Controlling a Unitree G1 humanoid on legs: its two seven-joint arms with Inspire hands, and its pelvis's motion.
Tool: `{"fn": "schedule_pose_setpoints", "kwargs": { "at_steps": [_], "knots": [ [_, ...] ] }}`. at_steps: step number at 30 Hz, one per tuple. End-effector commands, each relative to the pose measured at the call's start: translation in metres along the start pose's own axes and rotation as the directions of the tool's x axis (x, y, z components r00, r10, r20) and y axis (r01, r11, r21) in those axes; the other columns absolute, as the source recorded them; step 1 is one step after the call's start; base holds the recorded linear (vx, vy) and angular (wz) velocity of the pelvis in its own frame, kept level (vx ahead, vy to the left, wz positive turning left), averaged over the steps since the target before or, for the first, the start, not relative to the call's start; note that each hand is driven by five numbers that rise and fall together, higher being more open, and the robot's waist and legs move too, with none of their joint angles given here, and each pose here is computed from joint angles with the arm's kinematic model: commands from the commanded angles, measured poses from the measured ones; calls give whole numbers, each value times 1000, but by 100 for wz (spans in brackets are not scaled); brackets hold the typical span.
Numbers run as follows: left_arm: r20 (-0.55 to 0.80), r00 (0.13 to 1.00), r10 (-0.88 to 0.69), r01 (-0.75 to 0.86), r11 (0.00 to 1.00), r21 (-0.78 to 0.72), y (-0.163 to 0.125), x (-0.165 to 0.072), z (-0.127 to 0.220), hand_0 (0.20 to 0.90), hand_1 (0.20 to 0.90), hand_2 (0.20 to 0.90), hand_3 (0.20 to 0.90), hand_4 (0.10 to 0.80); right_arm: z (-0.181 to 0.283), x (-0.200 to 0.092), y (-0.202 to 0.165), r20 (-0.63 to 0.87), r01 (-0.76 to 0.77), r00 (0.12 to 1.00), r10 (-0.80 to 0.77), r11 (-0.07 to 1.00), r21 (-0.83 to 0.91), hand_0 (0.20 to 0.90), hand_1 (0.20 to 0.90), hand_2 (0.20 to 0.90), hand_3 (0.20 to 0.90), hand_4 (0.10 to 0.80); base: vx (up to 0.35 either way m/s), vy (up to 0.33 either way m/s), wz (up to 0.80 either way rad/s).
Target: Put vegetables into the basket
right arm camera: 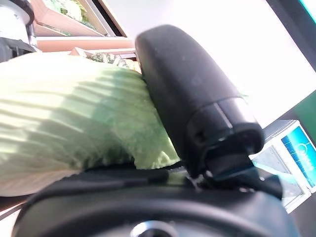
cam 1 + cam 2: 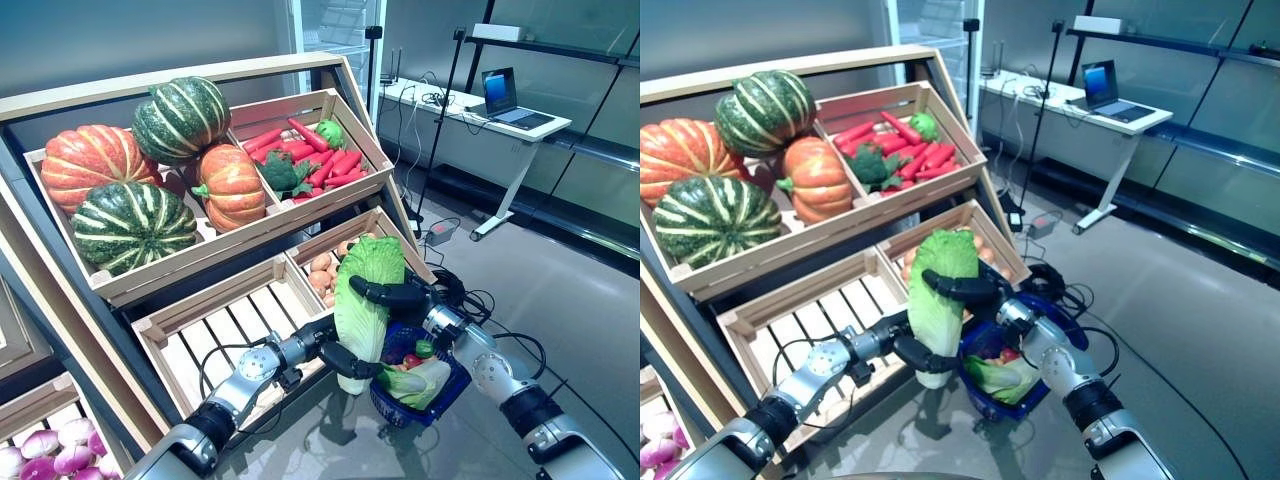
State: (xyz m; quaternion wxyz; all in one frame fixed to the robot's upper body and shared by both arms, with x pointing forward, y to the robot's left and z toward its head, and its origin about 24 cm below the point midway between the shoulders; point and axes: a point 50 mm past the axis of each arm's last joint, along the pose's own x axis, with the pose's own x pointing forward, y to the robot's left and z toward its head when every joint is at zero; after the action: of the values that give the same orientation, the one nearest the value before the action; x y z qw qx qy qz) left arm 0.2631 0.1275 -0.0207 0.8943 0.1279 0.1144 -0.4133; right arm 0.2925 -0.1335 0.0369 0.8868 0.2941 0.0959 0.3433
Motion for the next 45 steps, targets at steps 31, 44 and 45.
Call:
{"fn": "schedule_pose_setpoints", "kwargs": {
  "at_steps": [31, 44, 45],
  "knots": [
    [-83, 935, 344, -352, 929, -116, 26, -46, -41, 900, 900, 900, 900, 800, 126, -37, -32, 552, 255, 810, -198, 967, -28, 300, 300, 300, 300, 400, 15, -34, -3],
    [-124, 735, 667, -674, 696, -248, 65, -80, -49, 900, 900, 900, 900, 800, 150, -128, -95, 720, 713, 309, -622, 652, 257, 300, 300, 300, 300, 400, -13, -25, 0],
    [-100, 724, 682, -683, 690, -239, 69, -79, -44, 900, 900, 900, 900, 800, 154, -130, -96, 729, 718, 285, -623, 642, 268, 300, 300, 300, 300, 400, -314, -7, 2]
  ]
}}
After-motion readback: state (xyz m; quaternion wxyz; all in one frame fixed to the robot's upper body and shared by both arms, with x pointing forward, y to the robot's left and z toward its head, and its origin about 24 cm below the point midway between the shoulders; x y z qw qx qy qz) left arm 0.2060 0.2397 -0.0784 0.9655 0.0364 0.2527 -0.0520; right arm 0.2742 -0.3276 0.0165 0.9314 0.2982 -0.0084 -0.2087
